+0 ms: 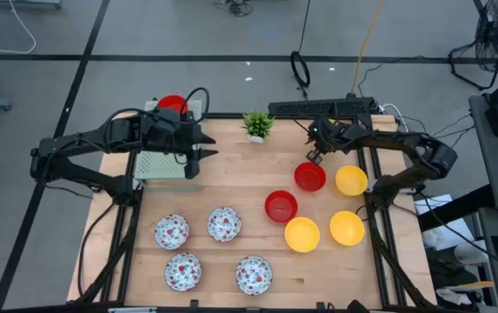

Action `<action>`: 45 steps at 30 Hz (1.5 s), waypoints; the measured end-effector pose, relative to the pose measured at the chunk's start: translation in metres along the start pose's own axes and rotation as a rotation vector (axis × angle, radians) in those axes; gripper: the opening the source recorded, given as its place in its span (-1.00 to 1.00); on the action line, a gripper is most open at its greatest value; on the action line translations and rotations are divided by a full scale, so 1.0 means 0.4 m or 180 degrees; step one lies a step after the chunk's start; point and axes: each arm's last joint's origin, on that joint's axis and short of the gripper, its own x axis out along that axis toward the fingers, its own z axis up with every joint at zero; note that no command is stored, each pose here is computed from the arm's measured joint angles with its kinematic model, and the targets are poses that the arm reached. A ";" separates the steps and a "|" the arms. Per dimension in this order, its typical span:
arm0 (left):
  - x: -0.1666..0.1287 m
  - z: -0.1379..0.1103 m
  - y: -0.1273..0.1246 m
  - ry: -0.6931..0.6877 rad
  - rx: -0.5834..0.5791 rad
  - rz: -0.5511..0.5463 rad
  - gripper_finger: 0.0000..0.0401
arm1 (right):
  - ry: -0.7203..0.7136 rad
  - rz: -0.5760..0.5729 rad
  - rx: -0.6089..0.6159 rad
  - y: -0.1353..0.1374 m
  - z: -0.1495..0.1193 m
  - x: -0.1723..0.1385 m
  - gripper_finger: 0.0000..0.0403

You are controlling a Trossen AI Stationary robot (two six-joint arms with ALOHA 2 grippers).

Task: Pick & Place Mini bowls
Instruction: Put the yellow bowl on the shelf

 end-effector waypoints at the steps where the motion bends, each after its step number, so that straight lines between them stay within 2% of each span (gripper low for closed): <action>1: 0.000 0.000 0.000 0.0000 0.0062 0.0000 -0.29 | -0.0060 0.0007 -0.0019 0.002 0.001 -0.014 -0.99; 9: 0.000 0.000 0.000 0.0001 0.0325 0.0000 -0.29 | -0.0606 0.0237 -0.0185 0.046 -0.008 -0.152 -1.00; 16: 0.062 -0.005 -0.012 0.0191 0.0410 -0.0090 -0.29 | -0.0964 0.1210 -0.0517 0.163 -0.030 -0.238 -1.00; 22: 0.156 -0.024 -0.059 0.0493 0.1062 -0.0339 -0.29 | -0.1089 0.1885 -0.1052 0.277 -0.066 -0.289 -1.00; 27: 0.231 -0.039 -0.113 0.0593 0.1600 -0.0572 -0.29 | -0.1204 0.2590 -0.1575 0.350 -0.098 -0.330 -1.00; 32: 0.290 -0.038 -0.176 0.0374 0.2006 -0.0755 -0.29 | -0.1413 0.2998 -0.1767 0.385 -0.110 -0.364 -1.00; 38: 0.336 -0.025 -0.258 -0.0217 0.2468 -0.1170 -0.29 | -0.1672 0.3558 -0.1954 0.423 -0.105 -0.385 -1.00; 42: 0.342 -0.015 -0.298 -0.0504 0.2626 -0.1232 -0.29 | -0.1770 0.3801 -0.2125 0.448 -0.101 -0.380 -1.00; 45: 0.344 -0.012 -0.315 -0.0605 0.2596 -0.1266 -0.29 | -0.1853 0.3891 -0.2246 0.461 -0.096 -0.375 -1.00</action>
